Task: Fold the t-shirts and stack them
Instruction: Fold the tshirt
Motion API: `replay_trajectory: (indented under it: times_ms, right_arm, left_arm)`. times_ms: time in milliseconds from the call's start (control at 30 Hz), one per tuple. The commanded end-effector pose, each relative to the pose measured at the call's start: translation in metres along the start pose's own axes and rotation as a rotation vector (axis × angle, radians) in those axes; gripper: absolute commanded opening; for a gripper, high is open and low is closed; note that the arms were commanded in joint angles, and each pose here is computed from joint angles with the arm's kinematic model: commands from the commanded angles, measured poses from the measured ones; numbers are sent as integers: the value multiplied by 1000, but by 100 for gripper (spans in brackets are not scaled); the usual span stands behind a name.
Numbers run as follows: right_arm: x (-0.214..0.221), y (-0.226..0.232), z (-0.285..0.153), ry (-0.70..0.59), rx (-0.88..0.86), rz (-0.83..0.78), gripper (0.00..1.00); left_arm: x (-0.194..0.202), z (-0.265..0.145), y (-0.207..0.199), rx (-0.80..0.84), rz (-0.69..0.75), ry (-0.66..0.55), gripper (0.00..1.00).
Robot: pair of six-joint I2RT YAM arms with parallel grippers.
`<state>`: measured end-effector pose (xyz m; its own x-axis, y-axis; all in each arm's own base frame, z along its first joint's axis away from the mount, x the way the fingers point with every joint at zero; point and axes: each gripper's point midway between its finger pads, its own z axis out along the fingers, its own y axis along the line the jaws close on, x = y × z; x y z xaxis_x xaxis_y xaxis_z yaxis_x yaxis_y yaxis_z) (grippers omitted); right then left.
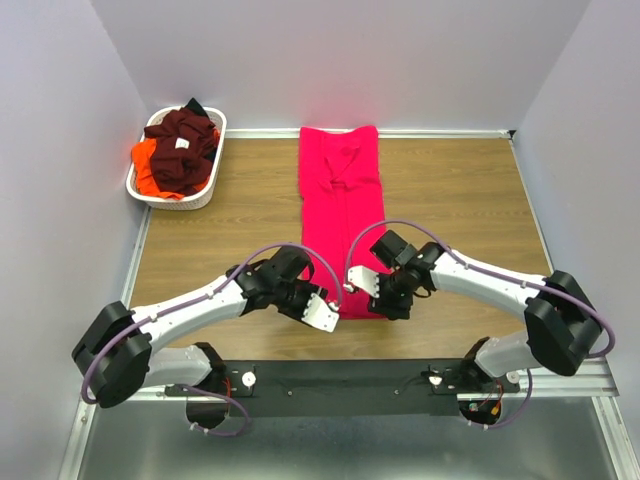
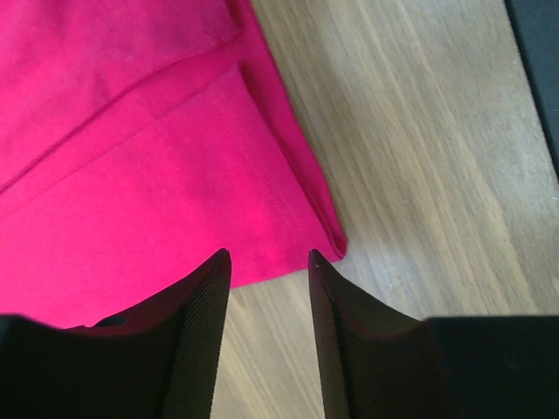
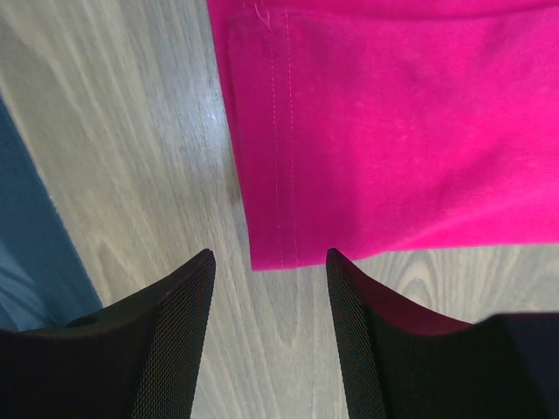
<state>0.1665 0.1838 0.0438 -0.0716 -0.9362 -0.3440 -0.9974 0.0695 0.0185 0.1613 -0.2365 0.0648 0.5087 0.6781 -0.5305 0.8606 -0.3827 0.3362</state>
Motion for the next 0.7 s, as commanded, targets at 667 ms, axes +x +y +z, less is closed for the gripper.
replay_trajectory:
  times_ms: [667]
  right_arm:
    - [41, 0, 42, 122, 86, 32, 22]
  left_arm:
    - [-12, -13, 4, -81, -59, -6, 57]
